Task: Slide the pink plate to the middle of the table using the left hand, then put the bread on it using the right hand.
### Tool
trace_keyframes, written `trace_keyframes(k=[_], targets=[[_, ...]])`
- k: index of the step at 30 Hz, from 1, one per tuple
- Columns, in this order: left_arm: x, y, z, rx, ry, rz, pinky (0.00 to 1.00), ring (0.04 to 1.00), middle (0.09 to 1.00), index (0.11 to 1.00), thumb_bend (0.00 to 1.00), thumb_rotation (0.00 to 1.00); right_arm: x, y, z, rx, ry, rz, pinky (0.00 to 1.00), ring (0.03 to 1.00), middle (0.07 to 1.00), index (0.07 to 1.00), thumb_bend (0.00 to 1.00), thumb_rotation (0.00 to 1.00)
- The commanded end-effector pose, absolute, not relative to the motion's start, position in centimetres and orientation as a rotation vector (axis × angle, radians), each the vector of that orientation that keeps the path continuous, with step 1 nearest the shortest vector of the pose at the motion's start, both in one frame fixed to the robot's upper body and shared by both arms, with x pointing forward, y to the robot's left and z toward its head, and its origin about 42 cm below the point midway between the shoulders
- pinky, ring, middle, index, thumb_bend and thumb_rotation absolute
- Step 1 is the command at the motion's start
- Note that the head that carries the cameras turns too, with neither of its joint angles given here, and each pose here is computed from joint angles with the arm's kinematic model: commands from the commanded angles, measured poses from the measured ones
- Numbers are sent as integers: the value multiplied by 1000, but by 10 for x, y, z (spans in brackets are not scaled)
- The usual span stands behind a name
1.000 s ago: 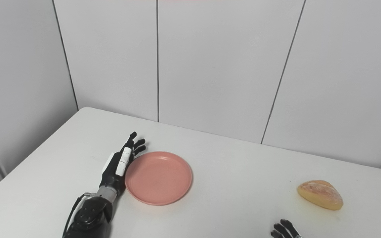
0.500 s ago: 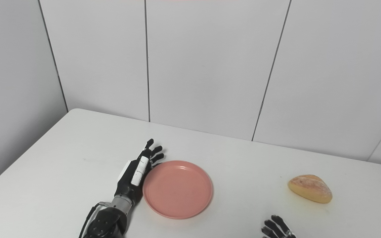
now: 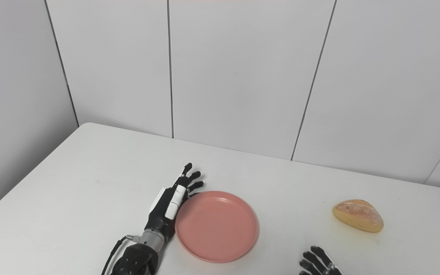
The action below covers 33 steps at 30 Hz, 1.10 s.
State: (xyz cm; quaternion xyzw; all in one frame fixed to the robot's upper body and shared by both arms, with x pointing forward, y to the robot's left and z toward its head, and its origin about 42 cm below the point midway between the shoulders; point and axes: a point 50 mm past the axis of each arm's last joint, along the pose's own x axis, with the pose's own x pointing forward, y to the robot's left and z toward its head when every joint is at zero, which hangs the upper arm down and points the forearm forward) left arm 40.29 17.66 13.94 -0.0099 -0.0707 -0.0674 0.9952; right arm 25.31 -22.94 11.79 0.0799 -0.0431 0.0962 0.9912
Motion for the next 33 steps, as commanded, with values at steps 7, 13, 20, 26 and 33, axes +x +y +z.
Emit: trace_keyframes(k=[7,13,20,26,33], targets=[[403,170,150,-55,-179,-103,805,897,953,1000,987,969,254,-215,122,157,-68,207,795,819,826,842,803,728],[403,171,149,-78,-170,-94,824,906,955,1000,999,949,255,-204,125,145,-72,215,790,822,831,844,811,736],[402,166,147,-100,-162,-84,818,903,956,1000,1000,943,257,-194,124,146,-78,223,789,820,831,847,815,744],[403,163,148,-155,-154,-74,817,910,963,1000,1000,942,258,-185,126,153,-79,228,784,819,825,845,822,745],[408,160,155,-210,-156,-76,896,930,973,1000,1000,951,260,-177,127,168,-81,235,778,810,818,838,820,717]])
